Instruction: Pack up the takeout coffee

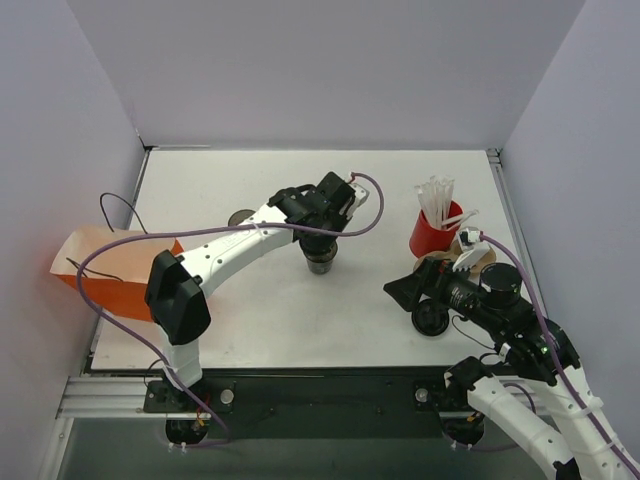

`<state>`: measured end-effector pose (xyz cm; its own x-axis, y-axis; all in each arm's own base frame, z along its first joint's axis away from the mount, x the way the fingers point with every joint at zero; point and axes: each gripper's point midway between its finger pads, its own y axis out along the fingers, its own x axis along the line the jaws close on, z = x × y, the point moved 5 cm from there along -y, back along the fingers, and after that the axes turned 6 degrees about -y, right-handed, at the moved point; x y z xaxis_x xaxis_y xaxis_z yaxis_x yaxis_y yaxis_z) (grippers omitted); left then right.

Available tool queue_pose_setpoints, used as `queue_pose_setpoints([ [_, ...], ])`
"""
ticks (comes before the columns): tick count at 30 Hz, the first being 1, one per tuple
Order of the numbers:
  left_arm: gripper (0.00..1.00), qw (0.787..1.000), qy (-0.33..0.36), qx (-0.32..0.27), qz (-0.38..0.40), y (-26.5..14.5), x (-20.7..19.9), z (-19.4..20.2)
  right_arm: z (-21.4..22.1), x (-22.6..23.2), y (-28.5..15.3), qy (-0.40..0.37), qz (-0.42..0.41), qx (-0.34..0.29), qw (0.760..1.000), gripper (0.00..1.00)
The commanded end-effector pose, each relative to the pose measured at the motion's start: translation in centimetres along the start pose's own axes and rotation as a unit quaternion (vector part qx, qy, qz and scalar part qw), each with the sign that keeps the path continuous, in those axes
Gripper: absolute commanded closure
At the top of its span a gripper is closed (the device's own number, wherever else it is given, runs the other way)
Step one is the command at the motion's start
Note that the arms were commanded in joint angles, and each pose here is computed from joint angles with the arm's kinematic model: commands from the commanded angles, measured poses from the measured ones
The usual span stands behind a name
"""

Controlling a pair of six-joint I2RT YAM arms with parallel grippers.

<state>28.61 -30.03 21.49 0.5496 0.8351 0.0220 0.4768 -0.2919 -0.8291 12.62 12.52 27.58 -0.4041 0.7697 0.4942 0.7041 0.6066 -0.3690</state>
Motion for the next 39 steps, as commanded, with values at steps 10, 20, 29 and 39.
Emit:
queue_pose_setpoints([
  [10, 1.00, 1.000, 0.008, 0.023, 0.013, 1.5, -0.8, -0.4, -1.3, 0.4, -0.8, -0.013, 0.006, -0.021, 1.000, 0.02],
  [20, 0.96, 0.999, 0.011, 0.030, 0.013, 2.7, -0.9, -0.2, -1.3, 0.4, -1.0, -0.012, 0.007, -0.021, 1.000, 0.02],
  [29, 0.96, 0.999, 0.014, 0.033, 0.005, 3.3, -0.9, -0.3, -1.1, 0.3, -1.0, -0.012, 0.007, -0.019, 1.000, 0.02],
  [39, 0.94, 1.000, 0.011, 0.019, 0.007, 2.0, -1.1, -1.1, -0.9, 0.2, -0.8, -0.010, 0.009, -0.015, 1.000, 0.02],
])
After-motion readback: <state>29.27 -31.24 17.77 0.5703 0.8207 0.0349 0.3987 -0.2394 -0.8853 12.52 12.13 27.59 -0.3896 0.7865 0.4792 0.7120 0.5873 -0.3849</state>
